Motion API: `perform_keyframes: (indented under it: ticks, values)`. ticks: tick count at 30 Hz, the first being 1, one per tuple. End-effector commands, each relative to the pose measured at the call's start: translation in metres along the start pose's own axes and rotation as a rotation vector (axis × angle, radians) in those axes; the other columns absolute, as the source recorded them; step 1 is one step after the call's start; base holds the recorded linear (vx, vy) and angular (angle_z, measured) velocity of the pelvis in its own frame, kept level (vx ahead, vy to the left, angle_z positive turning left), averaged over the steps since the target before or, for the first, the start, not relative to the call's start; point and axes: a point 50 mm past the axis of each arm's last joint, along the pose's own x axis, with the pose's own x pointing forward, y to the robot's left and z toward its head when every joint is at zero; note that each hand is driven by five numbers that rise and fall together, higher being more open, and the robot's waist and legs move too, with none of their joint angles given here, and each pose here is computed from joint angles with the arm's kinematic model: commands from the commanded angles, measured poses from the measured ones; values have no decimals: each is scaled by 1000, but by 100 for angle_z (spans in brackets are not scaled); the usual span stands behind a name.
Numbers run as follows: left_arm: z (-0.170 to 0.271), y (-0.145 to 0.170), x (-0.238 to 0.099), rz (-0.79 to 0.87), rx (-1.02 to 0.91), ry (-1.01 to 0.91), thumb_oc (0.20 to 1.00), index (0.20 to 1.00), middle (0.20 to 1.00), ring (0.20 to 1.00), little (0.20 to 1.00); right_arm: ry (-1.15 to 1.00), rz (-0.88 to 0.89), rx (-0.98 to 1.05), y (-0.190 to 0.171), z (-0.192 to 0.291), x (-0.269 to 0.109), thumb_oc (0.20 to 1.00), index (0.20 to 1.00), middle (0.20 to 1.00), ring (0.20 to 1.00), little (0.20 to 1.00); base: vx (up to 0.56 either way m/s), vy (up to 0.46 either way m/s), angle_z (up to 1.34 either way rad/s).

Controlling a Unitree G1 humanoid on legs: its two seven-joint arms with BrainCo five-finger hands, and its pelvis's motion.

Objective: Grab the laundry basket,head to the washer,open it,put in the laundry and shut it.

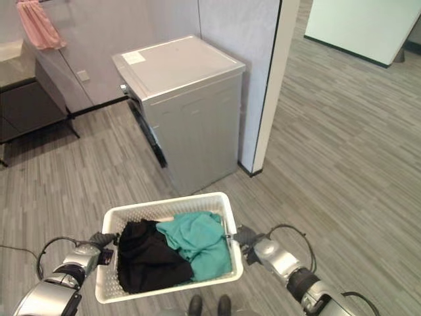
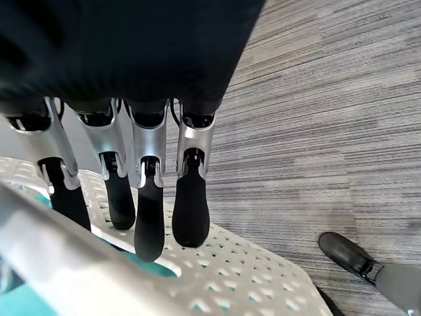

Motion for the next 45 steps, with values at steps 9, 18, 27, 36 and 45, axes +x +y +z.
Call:
perform_keyframes:
  ticks: [9,18,27,36,45]
  values:
    - [148,16,-19,50,257,-343,200,200,200,200,200,-495,189,320,7,98,-17,200,200,200,200,200,-33,-33,83]
    - [138,21,-16,54,238,-336,200,200,200,200,200,-470,176,327,5,84,-20,200,200,200,200,200,197,165,30]
    - [87,22,-6,11,109,-235,200,200,200,200,200,-431,187,310,11,74,-20,200,200,200,200,200,297,255,-22]
    - [98,20,-8,3,162,-271,200,200,200,200,200,-477,187,360,15,86,-18,200,200,200,200,200,148,198,-4]
    - [138,-1,-18,-49,241,-376,200,200,200,200,200,-480,160,436,5,71,-25,200,200,200,200,200,147,116,29]
